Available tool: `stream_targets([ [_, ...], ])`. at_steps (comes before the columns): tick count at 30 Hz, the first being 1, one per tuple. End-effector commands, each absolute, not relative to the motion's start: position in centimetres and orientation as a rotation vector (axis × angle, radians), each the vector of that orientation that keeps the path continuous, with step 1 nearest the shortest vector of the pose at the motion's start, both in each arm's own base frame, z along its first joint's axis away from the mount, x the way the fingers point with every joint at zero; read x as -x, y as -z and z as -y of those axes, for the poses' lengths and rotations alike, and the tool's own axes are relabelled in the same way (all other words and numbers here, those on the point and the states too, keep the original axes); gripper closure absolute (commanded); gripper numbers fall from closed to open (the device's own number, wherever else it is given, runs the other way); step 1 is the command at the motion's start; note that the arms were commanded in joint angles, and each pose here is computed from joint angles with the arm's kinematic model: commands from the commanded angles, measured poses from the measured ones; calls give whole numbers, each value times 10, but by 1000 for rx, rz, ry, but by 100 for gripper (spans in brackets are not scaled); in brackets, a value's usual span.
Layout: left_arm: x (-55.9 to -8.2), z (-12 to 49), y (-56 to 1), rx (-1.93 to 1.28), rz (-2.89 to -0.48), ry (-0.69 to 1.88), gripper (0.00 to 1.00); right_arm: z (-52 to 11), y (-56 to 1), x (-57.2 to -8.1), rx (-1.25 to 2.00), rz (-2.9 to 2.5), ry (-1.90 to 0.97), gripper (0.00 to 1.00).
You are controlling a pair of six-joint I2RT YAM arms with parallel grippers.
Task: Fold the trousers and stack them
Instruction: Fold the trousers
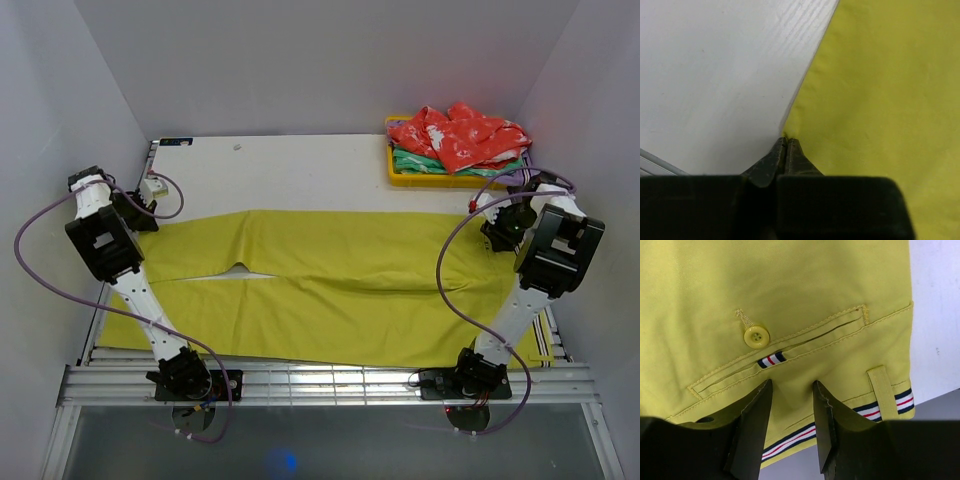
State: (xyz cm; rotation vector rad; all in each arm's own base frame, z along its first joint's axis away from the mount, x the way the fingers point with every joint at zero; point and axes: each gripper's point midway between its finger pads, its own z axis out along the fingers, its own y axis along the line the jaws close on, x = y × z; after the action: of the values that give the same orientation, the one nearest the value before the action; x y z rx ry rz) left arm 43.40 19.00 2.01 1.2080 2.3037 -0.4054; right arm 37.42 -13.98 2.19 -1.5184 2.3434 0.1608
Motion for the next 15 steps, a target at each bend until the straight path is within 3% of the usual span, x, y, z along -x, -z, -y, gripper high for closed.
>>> stream_targets([
  [1, -385, -179, 9, -1238, -2445, 601, 99, 126, -25, -343, 1540, -2384, -282, 56],
  [7, -447, -178, -31, -1130, -2303, 426, 100, 120, -33, -340, 1532, -2372, -295, 57],
  [9, -465, -175, -46, -1143, -2226, 355, 100, 121, -53, -359, 1480, -2318, -256, 56],
  [15, -477, -151, -65, -1270, -2086, 242, 100, 132, -107, -422, 1287, -2217, -147, 30],
])
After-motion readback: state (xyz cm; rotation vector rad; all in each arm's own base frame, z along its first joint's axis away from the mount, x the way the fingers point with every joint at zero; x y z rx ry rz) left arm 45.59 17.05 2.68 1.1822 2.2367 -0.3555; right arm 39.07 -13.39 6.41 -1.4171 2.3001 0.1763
